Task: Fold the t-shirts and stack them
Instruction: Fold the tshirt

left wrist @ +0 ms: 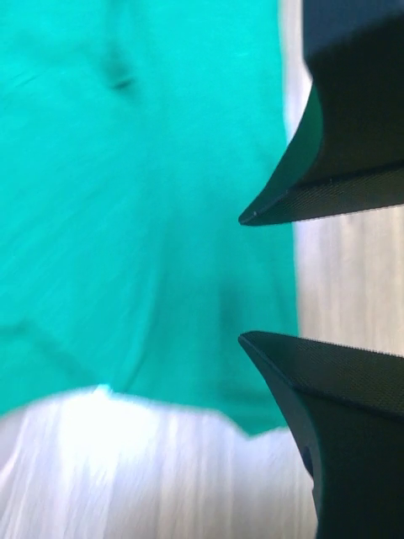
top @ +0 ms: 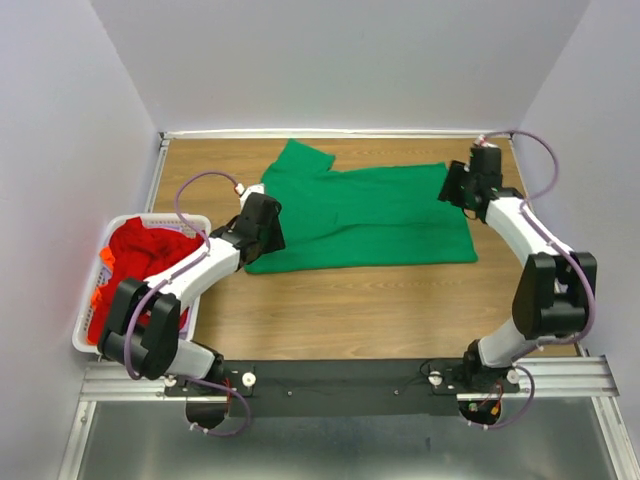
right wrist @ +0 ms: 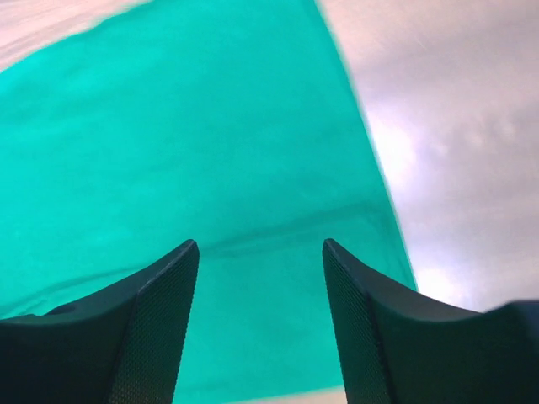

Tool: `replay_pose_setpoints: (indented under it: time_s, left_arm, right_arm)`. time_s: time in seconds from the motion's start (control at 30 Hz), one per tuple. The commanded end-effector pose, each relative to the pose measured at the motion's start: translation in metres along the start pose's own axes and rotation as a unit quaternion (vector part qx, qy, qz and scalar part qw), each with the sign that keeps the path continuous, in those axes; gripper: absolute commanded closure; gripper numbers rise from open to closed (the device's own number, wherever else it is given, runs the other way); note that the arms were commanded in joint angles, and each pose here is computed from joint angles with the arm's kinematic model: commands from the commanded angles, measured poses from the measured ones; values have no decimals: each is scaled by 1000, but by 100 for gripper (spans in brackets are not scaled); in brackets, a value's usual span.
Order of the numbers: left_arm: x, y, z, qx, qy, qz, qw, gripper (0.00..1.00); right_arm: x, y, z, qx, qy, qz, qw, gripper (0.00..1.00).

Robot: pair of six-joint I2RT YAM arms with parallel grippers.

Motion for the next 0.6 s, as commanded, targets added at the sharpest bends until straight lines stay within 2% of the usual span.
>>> replay_pose_setpoints:
  time_s: [0.0,0.3,0.57]
  left_arm:
    - [12,-13,-1,14,27,1,1000,41]
    - [55,-34,-31,72,44,66,994,49]
    - [76,-21,-44,99,46,98,989,51]
  right_arm:
    - [-9,7,-46,60,-131,47,988,36]
    - [-58,10,-116,113,-266,-6,957,54]
    - [-92,27,-170,155,-354,-91,918,56]
Point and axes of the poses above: each gripper's point midway between its finger pads, its own y axis back along the fingers, its own x axis along the line the jaws close on, z = x × y, the point moved 5 cm from there along y, back along the fingers, and after that the axes turned 13 degrees about y, right-handed, at the moved point
